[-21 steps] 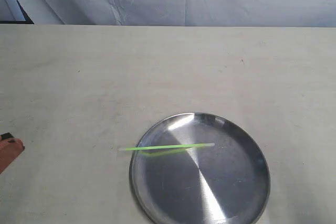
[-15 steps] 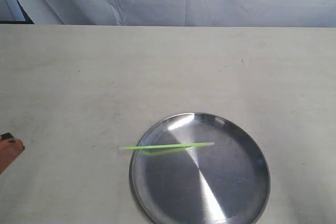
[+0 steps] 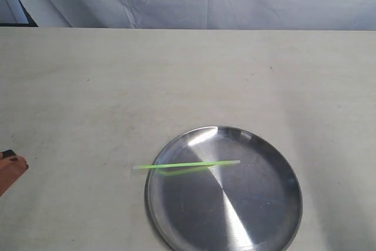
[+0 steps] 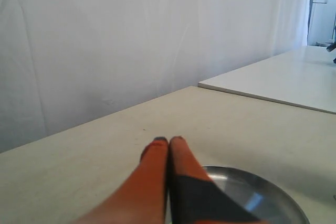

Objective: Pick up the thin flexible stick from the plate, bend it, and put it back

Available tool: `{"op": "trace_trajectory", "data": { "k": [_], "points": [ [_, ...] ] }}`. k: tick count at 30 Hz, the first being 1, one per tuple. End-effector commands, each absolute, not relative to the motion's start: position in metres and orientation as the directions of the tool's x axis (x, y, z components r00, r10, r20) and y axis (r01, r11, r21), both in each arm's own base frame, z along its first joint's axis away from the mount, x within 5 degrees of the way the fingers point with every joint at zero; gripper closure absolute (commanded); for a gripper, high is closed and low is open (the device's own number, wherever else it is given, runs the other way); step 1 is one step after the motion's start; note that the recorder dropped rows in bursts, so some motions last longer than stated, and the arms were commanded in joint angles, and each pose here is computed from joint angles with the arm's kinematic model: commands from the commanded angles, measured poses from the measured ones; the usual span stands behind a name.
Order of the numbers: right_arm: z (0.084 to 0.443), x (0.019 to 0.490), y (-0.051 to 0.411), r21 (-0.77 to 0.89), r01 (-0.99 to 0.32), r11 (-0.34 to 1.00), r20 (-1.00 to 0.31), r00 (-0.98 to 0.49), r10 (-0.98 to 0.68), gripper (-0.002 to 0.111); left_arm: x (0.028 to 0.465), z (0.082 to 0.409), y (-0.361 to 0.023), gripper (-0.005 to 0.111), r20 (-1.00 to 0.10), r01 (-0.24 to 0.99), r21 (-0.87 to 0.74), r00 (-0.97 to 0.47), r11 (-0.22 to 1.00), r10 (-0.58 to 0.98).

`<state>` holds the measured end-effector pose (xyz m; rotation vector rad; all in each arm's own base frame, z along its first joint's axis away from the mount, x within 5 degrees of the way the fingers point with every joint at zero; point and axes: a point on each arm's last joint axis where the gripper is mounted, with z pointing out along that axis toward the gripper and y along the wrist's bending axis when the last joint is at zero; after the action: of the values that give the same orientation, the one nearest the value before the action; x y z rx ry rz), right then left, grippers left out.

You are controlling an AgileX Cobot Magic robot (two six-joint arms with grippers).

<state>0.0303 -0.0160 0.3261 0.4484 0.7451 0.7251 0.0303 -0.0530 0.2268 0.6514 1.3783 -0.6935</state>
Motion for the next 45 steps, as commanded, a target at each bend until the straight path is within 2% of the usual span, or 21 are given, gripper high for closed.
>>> {"op": "trace_trajectory", "data": {
  "k": [1,3,4,7,10,13,17,18,22,24,27,33,40,45],
  "points": [
    [0.366,0.077,0.011,-0.046,-0.124,0.991,-0.968,0.252,-0.014,0.108,0.030,0.225,-0.053,0.107,-0.996,0.771,0.005,0.059,0.637,-0.063],
    [0.374,0.119,0.025,-0.157,-0.243,0.957,-0.984,-0.049,-0.173,0.108,0.030,0.225,-0.053,0.107,-0.996,0.771,0.005,0.059,0.637,-0.063],
    [0.376,0.137,0.030,-0.186,-0.294,0.937,-0.959,-0.155,-0.239,0.108,0.030,0.225,-0.053,0.107,-0.996,0.771,0.005,0.059,0.637,-0.063],
    [0.372,0.207,0.044,-0.188,-0.466,0.864,-0.774,-0.472,-0.423,0.108,0.030,0.225,-0.053,0.107,-0.997,0.769,0.025,0.070,0.639,-0.045],
    [0.347,0.276,0.057,-0.086,-0.557,0.826,-0.570,-0.652,-0.500,0.108,0.030,0.225,-0.053,0.107,-0.997,0.769,0.025,0.070,0.639,-0.045],
    [0.317,0.322,0.076,0.037,-0.628,0.777,-0.416,-0.717,-0.560,0.103,0.030,0.224,-0.053,0.107,-0.996,0.768,0.035,0.076,0.639,-0.036],
    [0.267,0.345,0.113,0.102,-0.722,0.685,-0.245,-0.685,-0.686,0.086,0.030,0.224,-0.053,0.107,-0.996,0.768,0.035,0.076,0.639,-0.036],
    [0.245,0.346,0.130,0.107,-0.758,0.643,-0.180,-0.651,-0.737,0.080,0.030,0.224,-0.053,0.107,-0.996,0.768,0.035,0.076,0.639,-0.036],
    [0.214,0.335,0.175,0.139,-0.827,0.545,-0.097,-0.559,-0.823,0.079,0.030,0.224,-0.053,0.107,-0.996,0.768,0.035,0.076,0.639,-0.036],
    [0.203,0.327,0.194,0.089,-0.870,0.485,-0.085,-0.491,-0.867,0.079,0.030,0.224,-0.053,0.107,-0.996,0.768,0.035,0.076,0.639,-0.036],
    [0.182,0.310,0.201,0.062,-0.903,0.425,-0.018,-0.426,-0.904,0.079,0.030,0.224,-0.053,0.107,-0.996,0.768,0.035,0.076,0.639,-0.036],
    [0.155,0.296,0.195,0.090,-0.889,0.448,-0.011,-0.451,-0.892,0.079,0.030,0.224,-0.053,0.107,-0.996,0.768,0.035,0.076,0.639,-0.036],
    [0.151,0.305,0.199,0.009,-0.891,0.454,-0.124,-0.452,-0.883,0.079,0.030,0.224,-0.053,0.107,-0.996,0.768,0.035,0.076,0.639,-0.036],
    [0.141,0.308,0.201,0.006,-0.897,0.441,-0.120,-0.439,-0.890,0.079,0.030,0.224,-0.053,0.107,-0.996,0.768,0.035,0.076,0.639,-0.036]
  ]
}}
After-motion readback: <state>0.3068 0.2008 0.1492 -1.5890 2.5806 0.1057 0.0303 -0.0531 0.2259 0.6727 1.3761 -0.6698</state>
